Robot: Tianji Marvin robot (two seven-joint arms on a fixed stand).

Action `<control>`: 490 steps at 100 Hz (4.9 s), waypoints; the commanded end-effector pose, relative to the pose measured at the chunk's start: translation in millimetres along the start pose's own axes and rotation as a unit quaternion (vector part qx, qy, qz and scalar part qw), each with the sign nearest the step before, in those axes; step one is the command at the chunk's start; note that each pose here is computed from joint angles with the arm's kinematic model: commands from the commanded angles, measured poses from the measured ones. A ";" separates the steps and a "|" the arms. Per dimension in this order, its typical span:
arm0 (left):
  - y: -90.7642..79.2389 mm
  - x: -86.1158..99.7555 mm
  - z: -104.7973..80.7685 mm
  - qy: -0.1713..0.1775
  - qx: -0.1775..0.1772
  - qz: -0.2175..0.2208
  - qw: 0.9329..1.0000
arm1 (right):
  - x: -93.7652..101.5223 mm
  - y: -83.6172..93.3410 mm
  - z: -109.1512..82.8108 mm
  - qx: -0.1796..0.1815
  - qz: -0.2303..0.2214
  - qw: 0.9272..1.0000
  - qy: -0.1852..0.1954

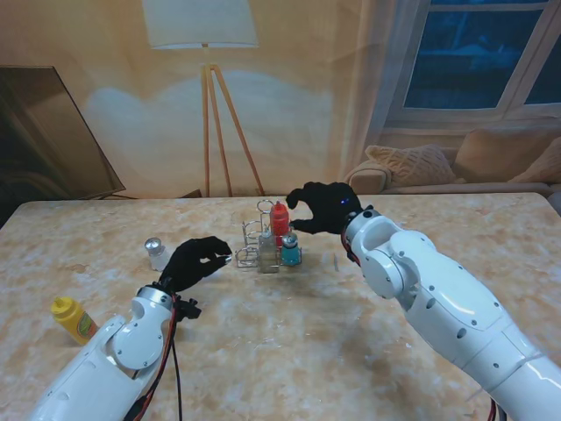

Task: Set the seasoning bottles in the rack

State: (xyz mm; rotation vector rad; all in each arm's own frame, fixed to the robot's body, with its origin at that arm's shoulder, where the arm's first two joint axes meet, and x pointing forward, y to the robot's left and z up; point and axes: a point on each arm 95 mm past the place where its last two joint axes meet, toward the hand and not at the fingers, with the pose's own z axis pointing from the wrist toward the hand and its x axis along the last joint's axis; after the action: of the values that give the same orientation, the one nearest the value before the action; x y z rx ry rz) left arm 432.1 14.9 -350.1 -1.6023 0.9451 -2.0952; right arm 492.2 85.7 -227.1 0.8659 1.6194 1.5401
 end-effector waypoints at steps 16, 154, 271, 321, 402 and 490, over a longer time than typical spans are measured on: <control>3.6 1.5 1.2 -0.002 -0.009 -0.002 1.000 | -12.8 -12.6 -23.4 0.021 0.036 0.999 -0.035; -11.3 19.5 3.7 0.023 -0.036 0.048 0.998 | -32.6 -107.4 -94.1 0.046 0.191 0.967 -0.161; -75.9 -36.6 41.3 -0.044 0.014 0.293 0.955 | -34.8 -113.4 -91.2 0.053 0.186 0.967 -0.168; -83.5 -53.0 40.2 -0.112 -0.023 0.335 0.935 | -35.1 -114.1 -90.6 0.057 0.182 0.967 -0.169; -89.1 -68.8 38.3 -0.193 -0.107 0.374 0.901 | -35.2 -116.5 -89.6 0.069 0.175 0.967 -0.171; -87.3 -71.1 44.1 -0.201 -0.144 0.391 0.886 | -36.4 -117.7 -89.5 0.071 0.164 0.969 -0.172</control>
State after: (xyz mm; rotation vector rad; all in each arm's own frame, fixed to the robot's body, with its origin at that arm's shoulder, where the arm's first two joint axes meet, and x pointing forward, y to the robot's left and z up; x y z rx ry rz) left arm 505.5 108.8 -336.1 -1.3542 1.4549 -1.0842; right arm 438.0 0.2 -335.4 1.4388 1.3711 1.4115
